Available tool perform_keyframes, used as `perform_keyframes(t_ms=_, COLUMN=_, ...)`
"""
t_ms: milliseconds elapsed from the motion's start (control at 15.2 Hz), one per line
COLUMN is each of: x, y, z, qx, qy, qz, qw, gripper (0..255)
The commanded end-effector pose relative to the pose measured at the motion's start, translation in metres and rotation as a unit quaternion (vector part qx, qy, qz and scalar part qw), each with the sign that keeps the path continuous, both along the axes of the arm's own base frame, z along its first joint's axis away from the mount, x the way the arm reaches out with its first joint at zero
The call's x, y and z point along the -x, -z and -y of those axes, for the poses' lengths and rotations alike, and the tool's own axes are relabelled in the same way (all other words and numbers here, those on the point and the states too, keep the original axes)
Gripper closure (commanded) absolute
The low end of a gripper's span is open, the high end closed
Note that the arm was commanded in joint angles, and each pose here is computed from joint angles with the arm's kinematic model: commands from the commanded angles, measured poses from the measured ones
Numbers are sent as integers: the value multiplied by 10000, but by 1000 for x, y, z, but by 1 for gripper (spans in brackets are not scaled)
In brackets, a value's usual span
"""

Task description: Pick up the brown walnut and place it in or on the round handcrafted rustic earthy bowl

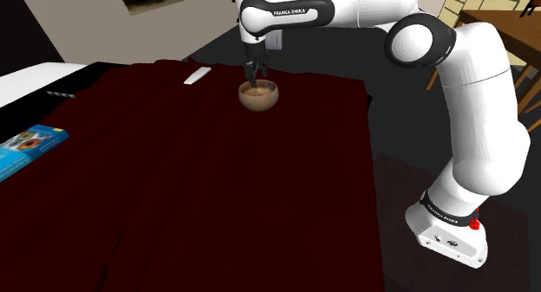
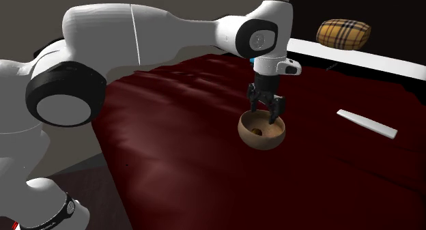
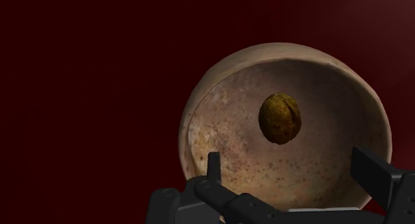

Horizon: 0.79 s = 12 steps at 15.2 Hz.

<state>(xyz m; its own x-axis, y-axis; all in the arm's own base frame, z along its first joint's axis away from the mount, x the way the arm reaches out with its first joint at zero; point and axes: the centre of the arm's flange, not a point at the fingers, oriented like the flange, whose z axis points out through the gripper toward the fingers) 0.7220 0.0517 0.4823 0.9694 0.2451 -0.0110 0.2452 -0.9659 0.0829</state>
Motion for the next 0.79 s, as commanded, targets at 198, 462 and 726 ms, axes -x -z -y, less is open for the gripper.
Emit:
perform_keyframes(t_ms=198, x=1, y=-50, z=-4, qx=0, qy=0, qz=0, qw=10000, gripper=0)
perform_keyframes(t_ms=462, x=0, y=-50, z=-4, qx=0, qy=0, qz=0, qw=10000, gripper=0)
perform_keyframes(t_ms=726, x=0, y=-50, z=-4, qx=0, qy=0, qz=0, qw=10000, gripper=0)
